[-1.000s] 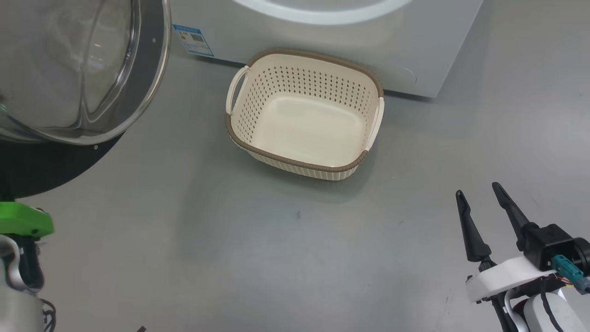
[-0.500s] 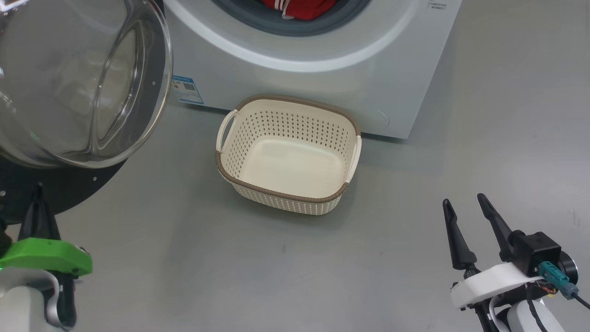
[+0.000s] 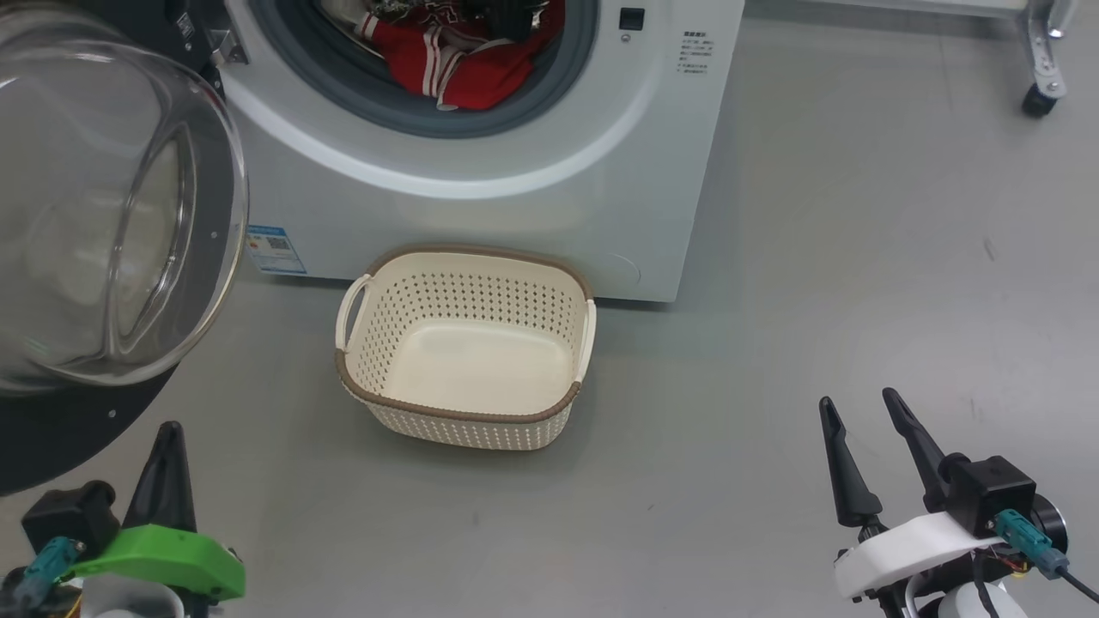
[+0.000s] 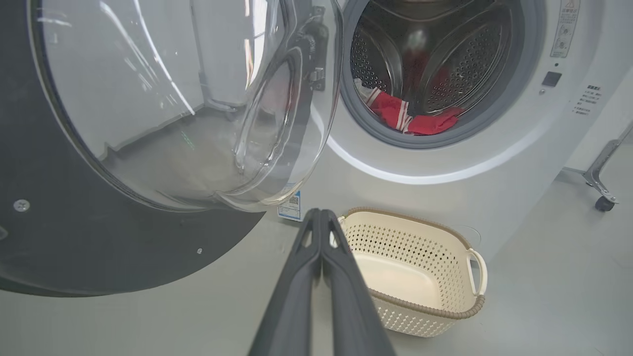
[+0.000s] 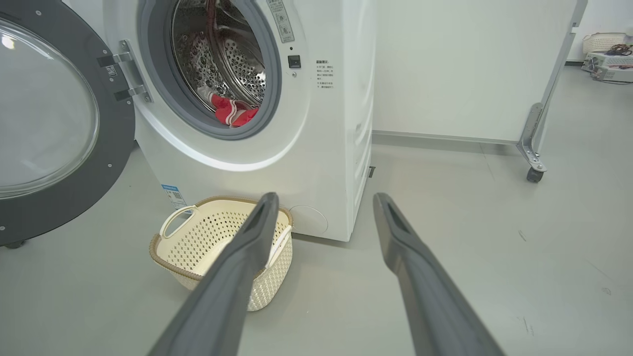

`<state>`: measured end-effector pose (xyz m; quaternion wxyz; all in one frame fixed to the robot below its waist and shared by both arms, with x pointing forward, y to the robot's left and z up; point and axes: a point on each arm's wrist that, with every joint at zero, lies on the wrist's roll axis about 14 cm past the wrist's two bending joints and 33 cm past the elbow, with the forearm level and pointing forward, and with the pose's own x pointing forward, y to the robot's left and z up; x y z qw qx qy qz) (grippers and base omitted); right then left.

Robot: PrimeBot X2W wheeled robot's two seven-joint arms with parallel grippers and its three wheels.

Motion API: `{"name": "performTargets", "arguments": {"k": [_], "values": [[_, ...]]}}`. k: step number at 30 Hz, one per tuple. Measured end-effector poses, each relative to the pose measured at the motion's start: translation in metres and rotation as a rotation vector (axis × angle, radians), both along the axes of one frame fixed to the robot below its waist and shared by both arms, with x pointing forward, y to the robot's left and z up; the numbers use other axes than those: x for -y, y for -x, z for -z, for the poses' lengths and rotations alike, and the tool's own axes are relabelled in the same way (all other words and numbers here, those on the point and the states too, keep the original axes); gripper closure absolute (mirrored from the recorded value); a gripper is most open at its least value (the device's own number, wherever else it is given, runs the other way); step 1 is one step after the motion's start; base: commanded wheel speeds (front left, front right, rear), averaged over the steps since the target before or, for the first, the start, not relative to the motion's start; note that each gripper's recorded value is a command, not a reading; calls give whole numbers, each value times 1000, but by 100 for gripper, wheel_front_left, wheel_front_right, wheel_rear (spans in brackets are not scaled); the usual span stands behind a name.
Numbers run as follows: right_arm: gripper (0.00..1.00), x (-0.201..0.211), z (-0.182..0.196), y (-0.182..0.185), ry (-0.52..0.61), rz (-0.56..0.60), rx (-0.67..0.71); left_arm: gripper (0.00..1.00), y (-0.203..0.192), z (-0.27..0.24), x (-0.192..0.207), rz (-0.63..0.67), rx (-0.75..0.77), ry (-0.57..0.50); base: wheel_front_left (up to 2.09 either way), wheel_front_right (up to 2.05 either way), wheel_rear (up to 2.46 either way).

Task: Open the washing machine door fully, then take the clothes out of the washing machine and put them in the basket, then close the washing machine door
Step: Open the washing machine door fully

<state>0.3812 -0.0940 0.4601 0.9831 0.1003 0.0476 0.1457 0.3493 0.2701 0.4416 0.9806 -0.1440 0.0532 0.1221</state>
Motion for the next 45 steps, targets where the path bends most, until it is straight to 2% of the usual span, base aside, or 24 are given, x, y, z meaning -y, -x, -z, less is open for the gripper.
{"name": "performTargets", "arguments": {"k": [8, 14, 20, 21, 22, 23, 24, 45], "values": [[0, 25, -7, 15, 8, 75, 17, 100, -9, -9, 44, 98, 49, 42, 0, 0, 0], [0, 41, -14, 21, 8, 123, 38, 100, -15, -18, 69, 175, 78, 30, 0, 0, 0], [0, 46, -13, 24, 9, 139, 36, 100, -13, -17, 78, 203, 74, 28, 0, 0, 0], [0, 46, -13, 24, 9, 141, 36, 97, -13, -17, 79, 204, 74, 28, 0, 0, 0], [0, 47, -13, 24, 9, 143, 36, 66, -13, -17, 79, 204, 75, 30, 0, 0, 0], [0, 48, -13, 25, 9, 144, 35, 6, -12, -17, 80, 207, 75, 29, 0, 0, 0], [0, 48, -13, 25, 9, 146, 35, 0, -13, -18, 82, 214, 77, 18, 0, 0, 0], [0, 52, -16, 26, 4, 165, 42, 0, -11, -20, 97, 250, 93, 53, 0, 0, 0]]}}
